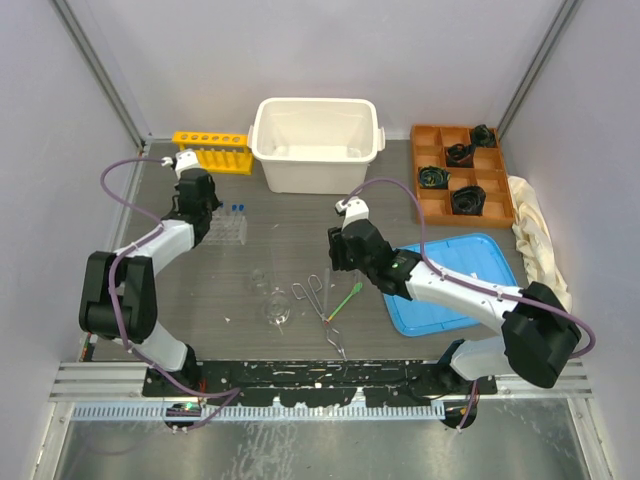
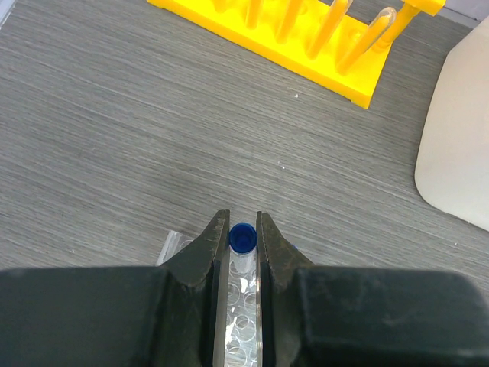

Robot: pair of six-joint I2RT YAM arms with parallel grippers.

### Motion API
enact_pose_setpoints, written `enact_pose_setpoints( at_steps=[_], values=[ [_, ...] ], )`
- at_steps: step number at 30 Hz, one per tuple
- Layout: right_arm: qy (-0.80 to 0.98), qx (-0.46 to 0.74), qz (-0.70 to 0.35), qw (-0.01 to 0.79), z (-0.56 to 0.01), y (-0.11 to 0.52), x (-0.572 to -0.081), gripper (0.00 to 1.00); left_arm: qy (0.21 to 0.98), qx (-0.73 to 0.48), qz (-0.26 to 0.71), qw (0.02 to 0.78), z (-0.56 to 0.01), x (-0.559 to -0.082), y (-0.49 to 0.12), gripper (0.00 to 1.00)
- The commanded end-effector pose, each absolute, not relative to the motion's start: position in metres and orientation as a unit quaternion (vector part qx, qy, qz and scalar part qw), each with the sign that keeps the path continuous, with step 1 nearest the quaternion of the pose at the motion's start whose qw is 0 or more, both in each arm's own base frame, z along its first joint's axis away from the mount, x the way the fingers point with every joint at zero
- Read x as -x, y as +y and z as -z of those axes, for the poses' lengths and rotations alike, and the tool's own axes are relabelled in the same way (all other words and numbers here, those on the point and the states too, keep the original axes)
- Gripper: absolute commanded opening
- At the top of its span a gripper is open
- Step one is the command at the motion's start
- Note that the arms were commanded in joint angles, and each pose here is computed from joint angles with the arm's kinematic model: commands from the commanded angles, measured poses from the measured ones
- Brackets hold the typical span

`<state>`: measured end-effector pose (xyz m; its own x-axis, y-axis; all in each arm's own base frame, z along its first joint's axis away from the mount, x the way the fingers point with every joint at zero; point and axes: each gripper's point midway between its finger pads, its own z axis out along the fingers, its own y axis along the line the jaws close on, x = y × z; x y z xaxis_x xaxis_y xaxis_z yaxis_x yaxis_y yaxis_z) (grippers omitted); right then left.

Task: Organize the chemistry lab equipment
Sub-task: Insert the test tube into the slot of the test tube rack.

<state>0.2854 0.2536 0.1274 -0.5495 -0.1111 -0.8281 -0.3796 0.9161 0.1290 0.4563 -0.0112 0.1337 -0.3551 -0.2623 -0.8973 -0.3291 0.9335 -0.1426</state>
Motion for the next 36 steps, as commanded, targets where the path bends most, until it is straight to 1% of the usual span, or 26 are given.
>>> enact_pose_setpoints(
  at_steps=[1, 36],
  values=[
    [0.848, 0.132, -0.171, 0.484, -0.154, 0.264, -0.299, 0.48, 0.796, 0.19, -0.018, 0.574, -0.162, -0.473, -0.011, 0.0],
    [0.85, 0.127, -0.169, 0.483, -0.15, 0.258, -0.303, 0.48, 0.823, 0.186, -0.03, 0.536, -0.132, -0.467, -0.011, 0.0]
  ],
)
